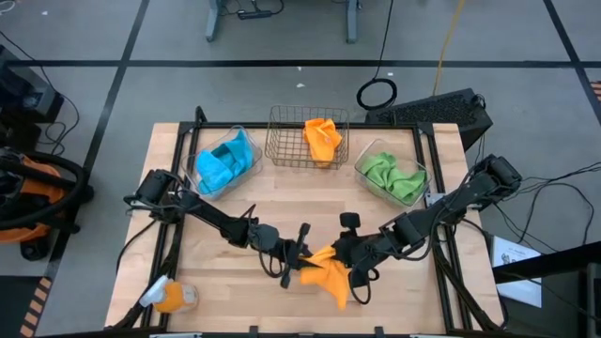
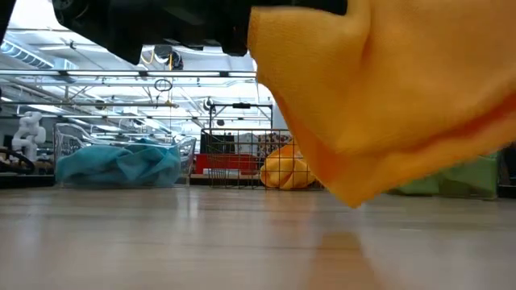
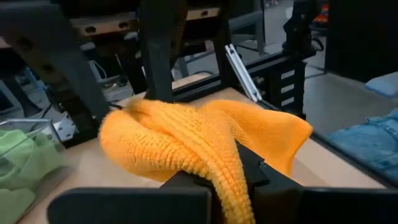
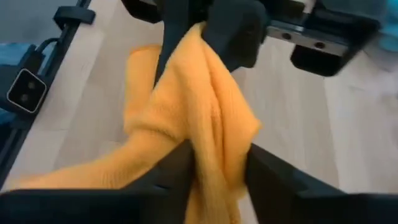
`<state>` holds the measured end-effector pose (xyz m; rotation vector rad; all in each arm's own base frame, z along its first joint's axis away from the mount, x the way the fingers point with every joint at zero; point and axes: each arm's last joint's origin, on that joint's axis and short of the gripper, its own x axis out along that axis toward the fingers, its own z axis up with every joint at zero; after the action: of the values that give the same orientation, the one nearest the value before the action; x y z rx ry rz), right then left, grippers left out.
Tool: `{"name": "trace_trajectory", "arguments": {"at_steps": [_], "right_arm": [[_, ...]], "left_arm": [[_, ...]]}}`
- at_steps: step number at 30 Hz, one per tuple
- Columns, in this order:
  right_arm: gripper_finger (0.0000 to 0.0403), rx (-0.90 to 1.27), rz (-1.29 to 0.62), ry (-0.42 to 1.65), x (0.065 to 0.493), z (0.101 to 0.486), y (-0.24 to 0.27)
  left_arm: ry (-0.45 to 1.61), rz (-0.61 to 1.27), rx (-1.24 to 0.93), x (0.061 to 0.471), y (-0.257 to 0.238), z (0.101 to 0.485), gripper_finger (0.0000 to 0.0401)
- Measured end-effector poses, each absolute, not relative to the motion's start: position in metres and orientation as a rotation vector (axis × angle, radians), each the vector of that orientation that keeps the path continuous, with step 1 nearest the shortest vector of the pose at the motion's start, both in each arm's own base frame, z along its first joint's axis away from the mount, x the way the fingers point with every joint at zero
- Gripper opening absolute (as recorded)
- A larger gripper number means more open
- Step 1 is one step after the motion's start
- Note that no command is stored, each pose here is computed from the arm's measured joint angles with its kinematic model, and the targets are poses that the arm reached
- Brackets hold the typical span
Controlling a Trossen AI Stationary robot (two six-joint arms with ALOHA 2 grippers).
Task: Sort microfiber towel by color & place in baskets
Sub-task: Put the yellow towel into the wire basket
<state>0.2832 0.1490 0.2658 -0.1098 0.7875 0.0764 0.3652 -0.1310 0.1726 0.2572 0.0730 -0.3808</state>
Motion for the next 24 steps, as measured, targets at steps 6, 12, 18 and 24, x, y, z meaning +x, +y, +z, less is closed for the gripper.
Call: {"name": "trace_trajectory", "arguments": {"at_steps": [6, 12, 18, 24], "right_arm": [[0.0209, -0.102, -0.031, 0.799, 0.274, 0.265, 0.153], [0.0263, -0.097, -0.103, 0.838, 0.254, 0.264, 0.164], [0.0274, -0.061, -0.223, 0.838, 0.228, 0.26, 0.178], [0.0274, -0.006, -0.184, 0.651, 0.219, 0.251, 0.203]], "left_arm": [[0.078, -0.388, 0.282, 0.365, -0.131, 0.172, 0.001], [0.096, -0.374, 0.317, 0.362, -0.127, 0.183, 0.001], [0.108, -0.361, 0.319, 0.355, -0.121, 0.202, 0.001], [0.098, -0.313, 0.324, 0.355, -0.118, 0.207, 0.001]]}}
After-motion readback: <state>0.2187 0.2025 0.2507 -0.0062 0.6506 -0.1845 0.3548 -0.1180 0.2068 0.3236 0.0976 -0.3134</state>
